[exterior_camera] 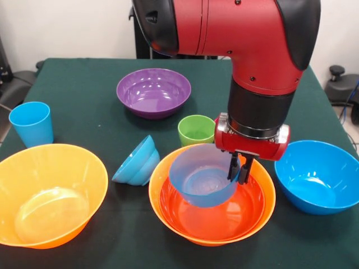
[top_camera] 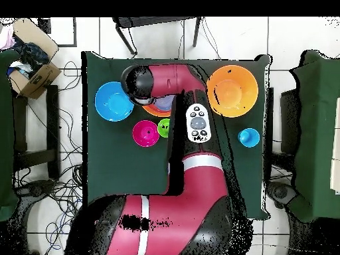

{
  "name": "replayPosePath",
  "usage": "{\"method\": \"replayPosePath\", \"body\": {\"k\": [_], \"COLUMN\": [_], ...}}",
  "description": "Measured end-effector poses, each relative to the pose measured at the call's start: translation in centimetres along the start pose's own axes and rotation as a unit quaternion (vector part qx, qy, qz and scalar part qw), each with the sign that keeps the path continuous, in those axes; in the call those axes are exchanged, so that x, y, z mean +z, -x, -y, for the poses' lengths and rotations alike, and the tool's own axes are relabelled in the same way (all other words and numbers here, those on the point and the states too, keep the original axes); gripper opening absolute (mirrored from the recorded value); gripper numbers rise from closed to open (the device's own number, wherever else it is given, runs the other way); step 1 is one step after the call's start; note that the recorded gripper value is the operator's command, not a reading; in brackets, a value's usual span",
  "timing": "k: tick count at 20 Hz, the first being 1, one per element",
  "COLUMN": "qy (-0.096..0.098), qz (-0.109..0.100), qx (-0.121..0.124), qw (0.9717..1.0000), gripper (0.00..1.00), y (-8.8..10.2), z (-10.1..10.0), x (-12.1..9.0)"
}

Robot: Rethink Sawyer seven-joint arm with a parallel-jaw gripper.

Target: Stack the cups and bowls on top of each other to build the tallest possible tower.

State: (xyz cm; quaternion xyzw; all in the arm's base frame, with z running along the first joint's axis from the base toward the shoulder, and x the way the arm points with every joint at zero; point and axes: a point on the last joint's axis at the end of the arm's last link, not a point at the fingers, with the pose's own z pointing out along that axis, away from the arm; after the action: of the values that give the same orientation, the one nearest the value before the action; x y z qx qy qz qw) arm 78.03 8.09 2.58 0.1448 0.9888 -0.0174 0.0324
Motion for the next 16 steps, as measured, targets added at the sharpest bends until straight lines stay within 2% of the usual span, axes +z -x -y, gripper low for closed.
{"method": "replayPosePath", "body": {"k": [6,14,15,16], "qy": [0.0,0.002,0.003,0.003], "qz": [-0.002,0.004,0.004,0.005], "qx": [-0.003,-0.003,-0.003,-0.002], "qw": [1.0,1.0,1.0,1.0], "gripper": [0.0,0.0,1.0,1.0], "y": [-0.3,0.3,0.4,0.4], "z": [-0.7,-1.2,-1.2,-1.2], "x": [0.8,1.6,1.7,1.7]}}
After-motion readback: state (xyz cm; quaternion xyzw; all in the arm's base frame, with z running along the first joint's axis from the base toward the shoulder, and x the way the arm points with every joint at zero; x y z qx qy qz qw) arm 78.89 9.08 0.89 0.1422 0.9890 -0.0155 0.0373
